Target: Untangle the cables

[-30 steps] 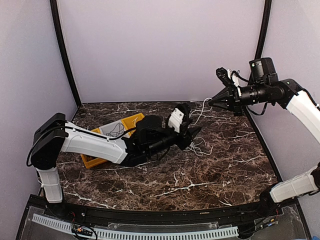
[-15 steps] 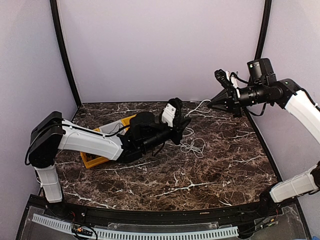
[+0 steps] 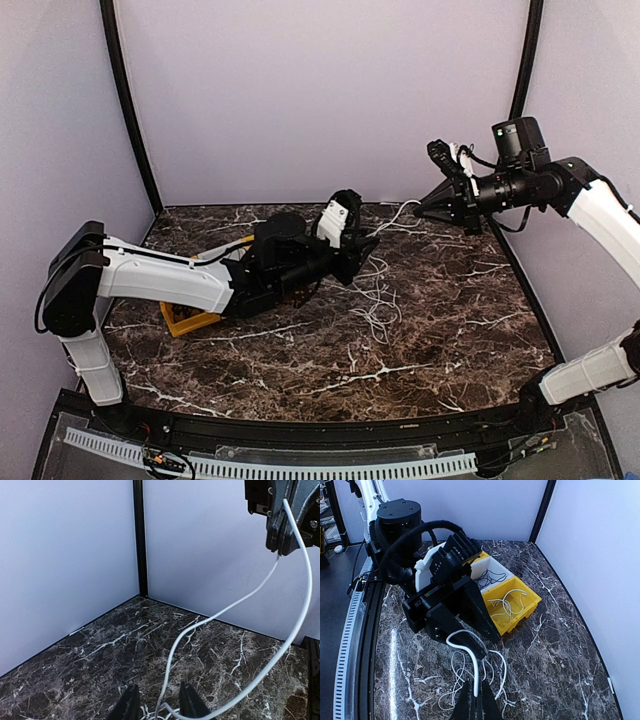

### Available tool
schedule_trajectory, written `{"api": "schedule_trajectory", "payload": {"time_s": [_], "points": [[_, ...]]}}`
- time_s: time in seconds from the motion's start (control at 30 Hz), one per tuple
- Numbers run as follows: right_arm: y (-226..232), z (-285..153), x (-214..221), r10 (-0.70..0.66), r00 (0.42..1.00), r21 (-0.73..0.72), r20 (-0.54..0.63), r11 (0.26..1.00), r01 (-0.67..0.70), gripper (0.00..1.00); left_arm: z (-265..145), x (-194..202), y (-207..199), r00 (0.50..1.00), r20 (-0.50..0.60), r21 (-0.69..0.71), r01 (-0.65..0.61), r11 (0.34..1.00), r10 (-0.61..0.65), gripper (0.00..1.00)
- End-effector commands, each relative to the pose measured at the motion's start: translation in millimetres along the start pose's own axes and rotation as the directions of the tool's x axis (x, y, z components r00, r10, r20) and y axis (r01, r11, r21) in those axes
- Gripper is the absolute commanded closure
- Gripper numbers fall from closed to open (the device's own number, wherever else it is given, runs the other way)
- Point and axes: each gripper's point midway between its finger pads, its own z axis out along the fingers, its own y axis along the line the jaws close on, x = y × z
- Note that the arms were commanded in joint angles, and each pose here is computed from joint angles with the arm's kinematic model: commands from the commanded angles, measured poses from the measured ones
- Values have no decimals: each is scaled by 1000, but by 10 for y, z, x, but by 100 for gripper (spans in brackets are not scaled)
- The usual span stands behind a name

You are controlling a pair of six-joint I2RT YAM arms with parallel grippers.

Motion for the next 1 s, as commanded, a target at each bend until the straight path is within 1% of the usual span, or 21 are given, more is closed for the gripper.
{"api": "schedule_trajectory", "payload": {"time_s": [0.0,0.07,0.2,0.3,0.37,0.47,0.6,0.7,0.77,0.87,0.9,0.97], "points": [[44,-10,-93,-15,1000,-11,22,1000,15,100,-6,-122,57,1000,-10,-20,-8,1000,8,63],[46,-7,-88,-14,1000,-13,22,1000,14,100,2,-118,70,1000,-9,-24,-12,1000,12,60],[47,-3,-89,-11,1000,-15,23,1000,11,100,54,-148,49,1000,6,0,-27,1000,27,61],[49,1,-99,-9,1000,-21,25,1000,10,100,119,-144,37,999,12,30,-33,999,33,69],[49,2,-112,-11,1000,-23,28,1000,12,100,156,-169,3,999,24,69,-41,997,39,72],[40,10,-111,-11,1000,-24,27,1000,11,100,208,-190,-123,998,33,170,-52,984,47,76],[12,32,-79,-4,1000,-16,20,1000,4,100,218,-199,-244,997,35,249,-71,966,64,86],[-23,78,-30,5,1000,-10,16,1000,-5,100,198,-198,-318,997,37,293,-73,953,65,97],[-53,115,1,12,1000,-7,14,1000,-12,100,178,-202,-368,997,39,319,-72,945,63,100],[-134,192,53,33,999,-1,7,999,-33,99,138,-230,-387,998,46,335,-50,941,36,100],[-160,217,66,40,999,-1,6,999,-40,96,121,-230,-389,998,53,335,-45,941,29,100],[-253,280,121,58,998,22,-4,998,-58,76,64,-312,-358,997,74,322,-31,946,7,100]]}}
